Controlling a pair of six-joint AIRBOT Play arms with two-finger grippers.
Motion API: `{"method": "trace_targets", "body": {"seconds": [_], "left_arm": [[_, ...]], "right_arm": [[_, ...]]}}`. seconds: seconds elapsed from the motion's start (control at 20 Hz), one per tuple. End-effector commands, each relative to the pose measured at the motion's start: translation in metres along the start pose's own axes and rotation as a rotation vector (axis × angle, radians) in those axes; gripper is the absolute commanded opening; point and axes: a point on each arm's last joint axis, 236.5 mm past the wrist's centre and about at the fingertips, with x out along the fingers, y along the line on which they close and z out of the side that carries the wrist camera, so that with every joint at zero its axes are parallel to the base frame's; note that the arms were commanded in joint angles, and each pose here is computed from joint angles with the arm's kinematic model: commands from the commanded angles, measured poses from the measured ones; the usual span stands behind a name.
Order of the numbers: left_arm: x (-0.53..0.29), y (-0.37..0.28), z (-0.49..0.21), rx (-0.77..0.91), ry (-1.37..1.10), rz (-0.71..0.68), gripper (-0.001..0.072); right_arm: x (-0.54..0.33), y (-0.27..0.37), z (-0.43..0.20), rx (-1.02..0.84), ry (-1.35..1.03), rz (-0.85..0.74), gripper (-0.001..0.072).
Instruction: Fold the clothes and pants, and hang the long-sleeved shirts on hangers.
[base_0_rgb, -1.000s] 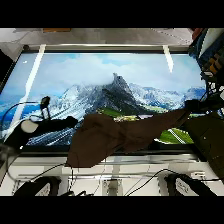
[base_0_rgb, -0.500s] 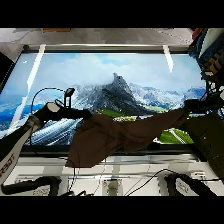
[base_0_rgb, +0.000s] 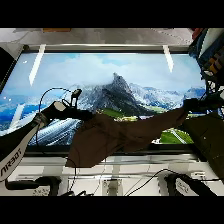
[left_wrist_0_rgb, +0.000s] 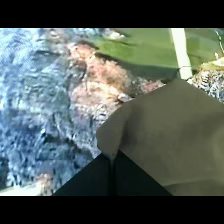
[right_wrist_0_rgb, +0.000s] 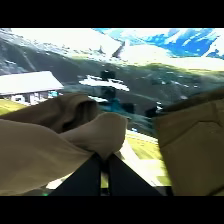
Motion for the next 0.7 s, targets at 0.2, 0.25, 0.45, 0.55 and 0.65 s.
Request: {"method": "trace_targets", "body": {"seconds": [0.2,0.25,0.45,0.55,0.65], "left_arm": [[-0.068,-0.007,0.103,0.092,-0.286,0.059,0.0019],[-0.097,-0.011,0.128,0.14,-0.364,0.078,0.0019],[-0.263,-0.03,0.216,0.327,-0.815,0.262,0.002],[-0.363,-0.034,0.234,0.351,-1.087,0.406,0.0019],[-0.447,-0.042,0.23,0.337,-1.301,0.505,0.0019]], "right_arm": [[-0.006,0.044,0.027,0.082,-0.106,0.191,0.0021],[-0.007,0.046,0.034,0.092,-0.135,0.203,0.0021],[-0.04,0.044,0.085,0.104,-0.335,0.204,0.0021],[-0.076,0.038,0.12,0.096,-0.479,0.182,0.0021],[-0.122,0.035,0.15,0.081,-0.613,0.168,0.0021]]}}
